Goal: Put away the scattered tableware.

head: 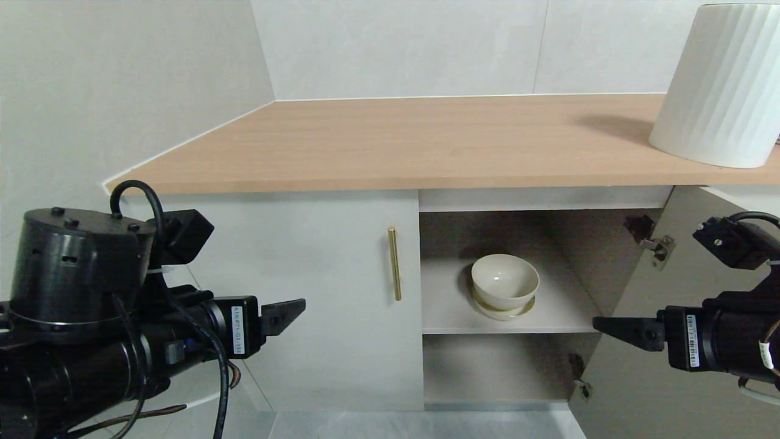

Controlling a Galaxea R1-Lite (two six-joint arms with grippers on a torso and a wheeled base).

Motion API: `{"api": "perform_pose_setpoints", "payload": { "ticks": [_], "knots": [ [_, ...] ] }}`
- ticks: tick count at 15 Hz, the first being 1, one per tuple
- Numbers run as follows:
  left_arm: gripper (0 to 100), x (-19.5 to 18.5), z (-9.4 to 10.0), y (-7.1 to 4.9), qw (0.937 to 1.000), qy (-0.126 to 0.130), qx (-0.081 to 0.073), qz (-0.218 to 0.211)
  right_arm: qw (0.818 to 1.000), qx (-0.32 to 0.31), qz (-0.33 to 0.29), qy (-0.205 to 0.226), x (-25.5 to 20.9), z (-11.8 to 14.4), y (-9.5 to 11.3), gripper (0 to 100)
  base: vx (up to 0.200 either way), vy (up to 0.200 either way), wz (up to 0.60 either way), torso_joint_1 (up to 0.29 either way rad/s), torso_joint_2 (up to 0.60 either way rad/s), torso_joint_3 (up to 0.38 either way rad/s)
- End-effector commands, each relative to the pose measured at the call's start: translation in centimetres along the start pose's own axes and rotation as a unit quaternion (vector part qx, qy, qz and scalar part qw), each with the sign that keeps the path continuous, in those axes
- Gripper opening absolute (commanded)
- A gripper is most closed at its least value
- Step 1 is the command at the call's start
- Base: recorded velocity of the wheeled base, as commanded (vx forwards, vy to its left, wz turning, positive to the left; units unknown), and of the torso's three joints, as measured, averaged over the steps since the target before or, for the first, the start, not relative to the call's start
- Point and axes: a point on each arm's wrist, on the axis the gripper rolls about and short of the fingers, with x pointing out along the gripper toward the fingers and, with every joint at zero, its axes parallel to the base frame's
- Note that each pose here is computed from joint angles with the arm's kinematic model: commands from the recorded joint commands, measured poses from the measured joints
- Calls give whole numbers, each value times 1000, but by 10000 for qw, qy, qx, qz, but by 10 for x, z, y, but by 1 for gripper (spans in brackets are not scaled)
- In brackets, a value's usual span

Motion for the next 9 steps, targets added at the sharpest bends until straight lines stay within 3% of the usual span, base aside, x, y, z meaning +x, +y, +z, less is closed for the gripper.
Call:
{"api": "perform_pose_setpoints", "payload": {
  "ticks": [1, 9],
  "knots": [
    [100, 7, -3, -1, 9999, 109, 36, 51, 10000, -34, -10, 24, 0, -2, 0, 100, -200, 0, 0, 12, 7, -7],
    [100, 2, -2, -4, 10000, 52, 59, -40, 9999, -124, 23, 113, 0, -7, 1, 100, -200, 0, 0, 2, 1, 1]
  ]
}}
